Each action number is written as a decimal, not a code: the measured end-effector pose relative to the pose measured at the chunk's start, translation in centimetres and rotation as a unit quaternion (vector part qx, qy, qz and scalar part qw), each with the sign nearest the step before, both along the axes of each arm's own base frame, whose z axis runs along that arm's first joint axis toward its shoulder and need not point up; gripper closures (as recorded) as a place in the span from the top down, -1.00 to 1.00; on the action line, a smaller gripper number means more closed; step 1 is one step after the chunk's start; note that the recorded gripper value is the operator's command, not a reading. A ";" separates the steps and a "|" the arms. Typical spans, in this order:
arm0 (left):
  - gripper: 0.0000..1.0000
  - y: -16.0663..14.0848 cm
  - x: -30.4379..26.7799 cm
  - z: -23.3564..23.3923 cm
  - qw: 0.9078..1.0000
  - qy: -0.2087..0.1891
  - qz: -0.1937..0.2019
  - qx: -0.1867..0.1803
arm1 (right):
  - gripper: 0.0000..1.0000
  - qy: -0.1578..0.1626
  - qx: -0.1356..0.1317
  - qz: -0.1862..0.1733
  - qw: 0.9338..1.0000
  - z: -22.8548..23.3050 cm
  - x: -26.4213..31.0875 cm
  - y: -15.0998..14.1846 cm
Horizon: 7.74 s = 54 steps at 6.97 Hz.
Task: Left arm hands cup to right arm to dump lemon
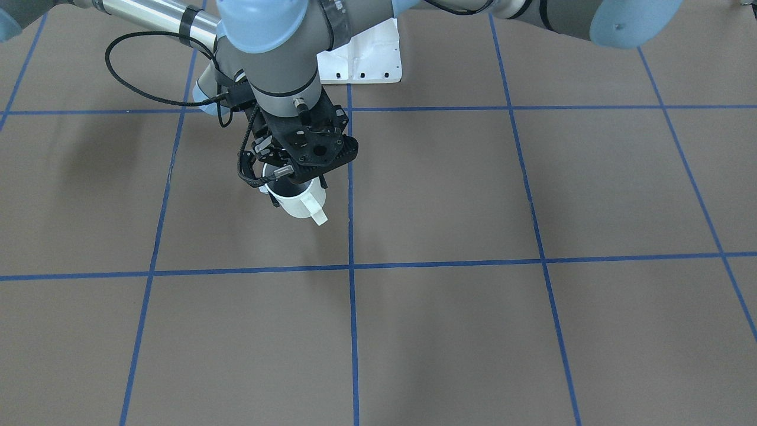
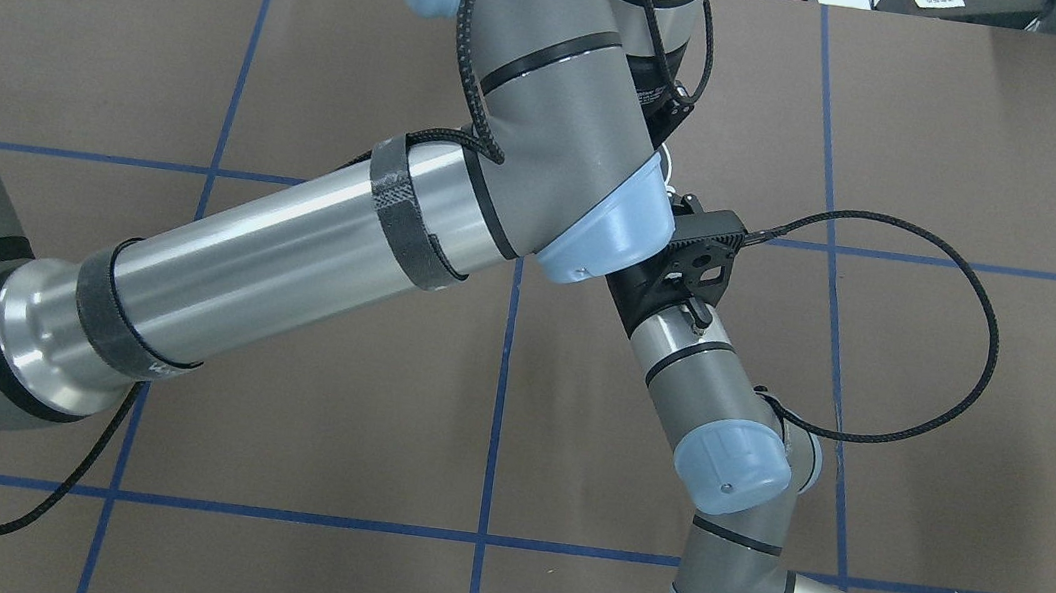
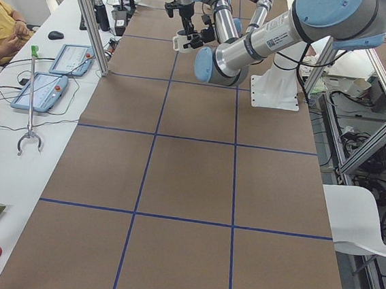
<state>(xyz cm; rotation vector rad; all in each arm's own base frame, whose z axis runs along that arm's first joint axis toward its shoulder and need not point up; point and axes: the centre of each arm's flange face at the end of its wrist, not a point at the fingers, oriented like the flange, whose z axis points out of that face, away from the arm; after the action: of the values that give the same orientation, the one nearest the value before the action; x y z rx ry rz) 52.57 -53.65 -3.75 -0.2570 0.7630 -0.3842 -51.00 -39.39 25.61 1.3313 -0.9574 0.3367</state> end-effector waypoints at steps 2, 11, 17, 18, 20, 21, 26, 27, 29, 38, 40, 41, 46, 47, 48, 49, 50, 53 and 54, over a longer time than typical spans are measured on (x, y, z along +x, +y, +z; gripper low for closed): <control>-1.00 -0.1 -0.1 0.0 1.000 0.000 -0.001 0.000 | 0.65 0.000 0.000 0.001 1.000 0.0 0.1 -0.1; -1.00 -1.8 -7.3 -3.4 0.998 0.052 -0.025 0.021 | 0.93 0.034 -0.016 0.010 0.999 4.9 -2.7 1.7; -1.00 4.3 -18.5 17.4 0.984 0.055 0.072 0.152 | 0.88 0.062 -0.028 -0.020 0.997 12.7 5.3 -3.8; -1.00 4.7 -20.1 22.6 0.979 0.045 0.095 0.174 | 0.88 0.073 -0.037 -0.034 0.996 14.6 8.3 -5.4; -1.00 5.1 -24.5 33.3 0.966 0.033 0.129 0.219 | 0.88 0.086 -0.055 -0.068 0.992 17.7 15.5 -7.3; -1.00 5.2 -27.0 37.6 0.959 0.023 0.149 0.239 | 0.88 0.089 -0.068 -0.095 0.989 19.1 19.8 -8.4; -1.00 6.9 -35.8 52.6 0.940 -0.027 0.242 0.240 | 0.88 0.066 -0.158 -0.231 0.958 23.3 39.4 -12.5; -1.00 6.8 -35.5 54.0 0.942 -0.025 0.248 0.226 | 0.88 0.063 -0.164 -0.237 0.956 23.4 40.1 -12.6; -0.32 7.1 -35.0 55.3 0.946 0.002 0.254 0.203 | 0.88 0.062 -0.165 -0.240 0.955 23.3 40.4 -12.6; 1.00 5.4 -42.5 50.5 0.953 0.004 0.176 0.246 | 0.96 0.120 -0.236 -0.308 0.914 24.6 45.7 -14.9; 1.00 4.8 -46.9 50.9 0.961 -0.008 0.137 0.241 | 0.98 0.158 -0.275 -0.334 0.888 27.1 47.2 -15.0; 1.00 4.5 -48.6 51.5 0.961 -0.012 0.132 0.242 | 0.98 0.182 -0.289 -0.348 0.873 28.4 47.8 -15.0; 1.00 2.7 -58.0 61.2 0.976 0.022 0.097 0.191 | 0.99 0.243 -0.364 -0.406 0.802 31.1 51.9 -13.6; 1.00 3.0 -58.5 61.6 0.978 0.022 0.093 0.188 | 0.99 0.240 -0.378 -0.408 0.795 31.1 52.2 -12.9; 1.00 3.4 -58.6 62.0 0.978 0.021 0.093 0.186 | 0.99 0.241 -0.389 -0.406 0.791 31.3 52.6 -12.1; 1.00 3.7 -58.7 62.2 0.976 0.017 0.100 0.192 | 0.99 0.250 -0.397 -0.399 0.788 31.6 53.0 -11.5; 1.00 3.7 -58.9 62.1 0.973 0.002 0.112 0.204 | 0.99 0.257 -0.404 -0.393 0.785 31.9 53.3 -10.9; 1.00 3.8 -59.2 61.5 0.967 -0.029 0.130 0.219 | 0.99 0.257 -0.409 -0.387 0.785 32.1 53.6 -9.9; 1.00 3.8 -59.1 61.6 0.967 -0.030 0.130 0.217 | 0.99 0.256 -0.409 -0.387 0.786 32.1 53.6 -9.8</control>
<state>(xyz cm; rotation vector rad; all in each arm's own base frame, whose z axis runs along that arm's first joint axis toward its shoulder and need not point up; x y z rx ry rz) -6.52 -49.84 57.81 0.0687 0.7243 0.0286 2.65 -49.23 57.76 0.1306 -0.6739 -0.2431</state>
